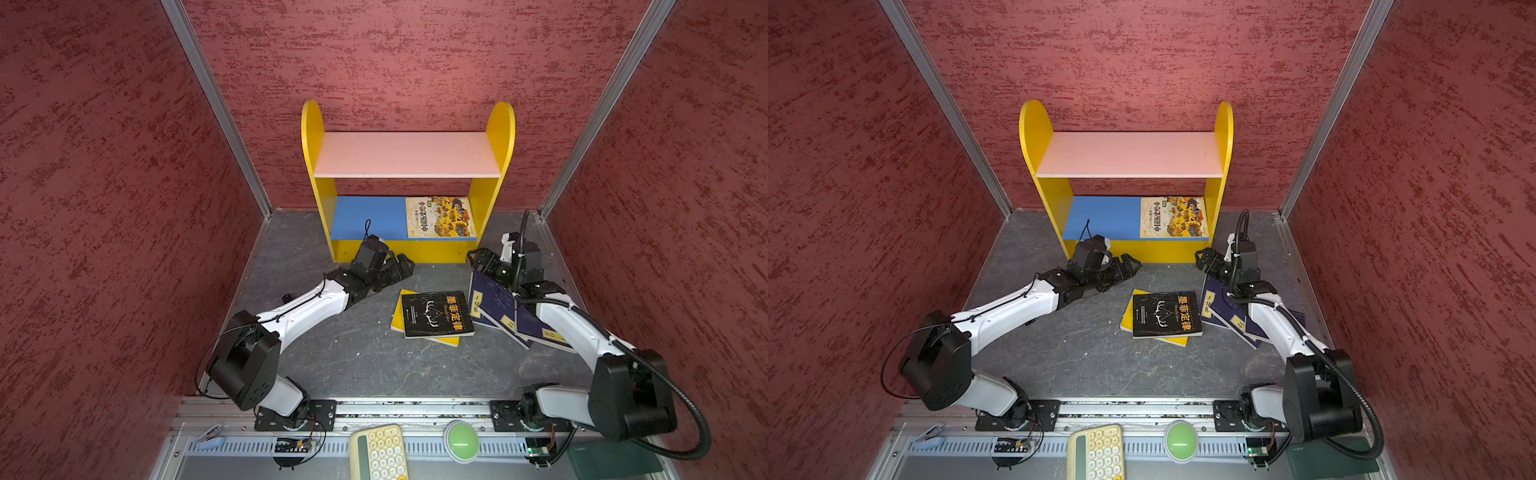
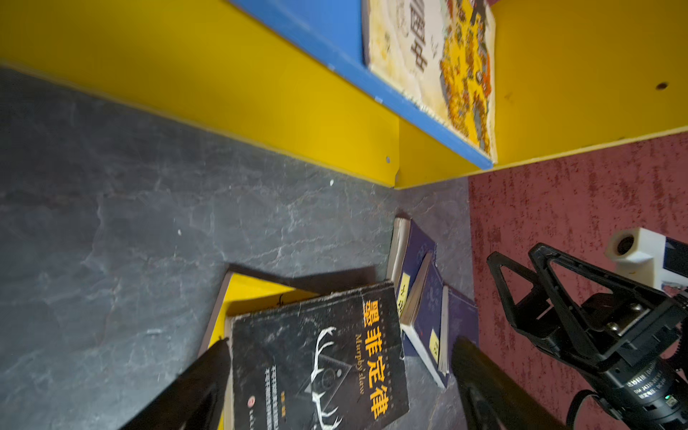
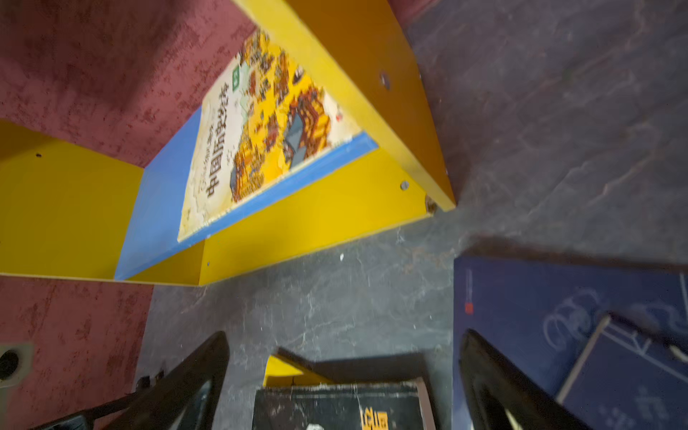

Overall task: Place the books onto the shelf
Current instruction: 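Move both grippers down to the black book on the floor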

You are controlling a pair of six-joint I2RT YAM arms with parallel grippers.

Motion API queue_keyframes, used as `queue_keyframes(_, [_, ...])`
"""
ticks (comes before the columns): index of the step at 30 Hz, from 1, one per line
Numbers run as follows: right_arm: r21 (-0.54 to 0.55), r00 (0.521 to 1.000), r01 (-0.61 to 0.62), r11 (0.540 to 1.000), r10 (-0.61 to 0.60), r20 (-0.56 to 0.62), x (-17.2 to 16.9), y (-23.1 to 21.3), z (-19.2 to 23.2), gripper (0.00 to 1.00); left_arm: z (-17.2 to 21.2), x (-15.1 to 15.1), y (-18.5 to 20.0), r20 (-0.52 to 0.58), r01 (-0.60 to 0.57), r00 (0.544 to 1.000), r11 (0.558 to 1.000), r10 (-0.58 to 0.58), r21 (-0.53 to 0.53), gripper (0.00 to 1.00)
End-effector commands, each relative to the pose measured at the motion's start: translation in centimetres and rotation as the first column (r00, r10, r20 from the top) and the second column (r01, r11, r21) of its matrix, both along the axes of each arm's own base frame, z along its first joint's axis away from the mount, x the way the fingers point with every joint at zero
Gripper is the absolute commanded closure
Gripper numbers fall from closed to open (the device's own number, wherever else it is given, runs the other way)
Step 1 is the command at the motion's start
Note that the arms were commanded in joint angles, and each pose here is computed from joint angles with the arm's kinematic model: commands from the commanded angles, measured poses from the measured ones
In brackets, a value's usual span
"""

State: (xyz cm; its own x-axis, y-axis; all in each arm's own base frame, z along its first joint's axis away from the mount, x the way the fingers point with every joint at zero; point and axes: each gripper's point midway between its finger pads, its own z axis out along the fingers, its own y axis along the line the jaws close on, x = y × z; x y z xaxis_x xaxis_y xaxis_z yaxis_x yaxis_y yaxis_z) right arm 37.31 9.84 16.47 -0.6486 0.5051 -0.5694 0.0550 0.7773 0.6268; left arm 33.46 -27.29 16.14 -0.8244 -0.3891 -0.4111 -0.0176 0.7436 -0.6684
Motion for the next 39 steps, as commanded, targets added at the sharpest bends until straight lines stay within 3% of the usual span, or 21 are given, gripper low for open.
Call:
queue_keyframes(1, [0.018,0.996,-0.063,0.998,0.064,-0.067,-2.7,1.1,-1.8,0.03,-1.3,-1.8,0.6,-0.032,-0.045,0.998,0.998,0.046,0.031,0.07])
queue_keyframes(10, [0.108,0.964,-0.183,0.977,0.200,-0.177,-7.7,3.2,-6.0,0.06,-5.7,-6.0,-1.6,-0.170,0.011,0.985,0.999,-0.004,0.040,0.08])
queue_keyframes(22, [0.102,0.921,-0.189,0.977,0.212,-0.326,-10.7,3.2,-10.8,0.11,-10.4,-6.9,-3.3,-0.314,0.060,0.948,0.998,-0.047,0.033,0.13])
queue_keyframes(32, [0.230,0.874,-0.251,0.940,0.323,-0.364,-12.5,5.4,-13.1,0.13,-11.6,-7.2,-4.1,-0.349,0.101,0.933,0.995,-0.087,0.024,0.17])
queue_keyframes(36, [0.316,0.844,-0.282,0.906,0.390,-0.368,-13.5,6.6,-13.5,0.18,-11.9,-7.2,-4.4,-0.355,0.111,0.930,0.994,-0.099,0.013,0.18])
queue_keyframes(39, [0.342,0.847,-0.291,0.893,0.407,-0.342,-13.4,7.0,-12.5,0.23,-12.1,-7.1,-4.6,-0.360,0.117,0.927,0.993,-0.108,0.002,0.22])
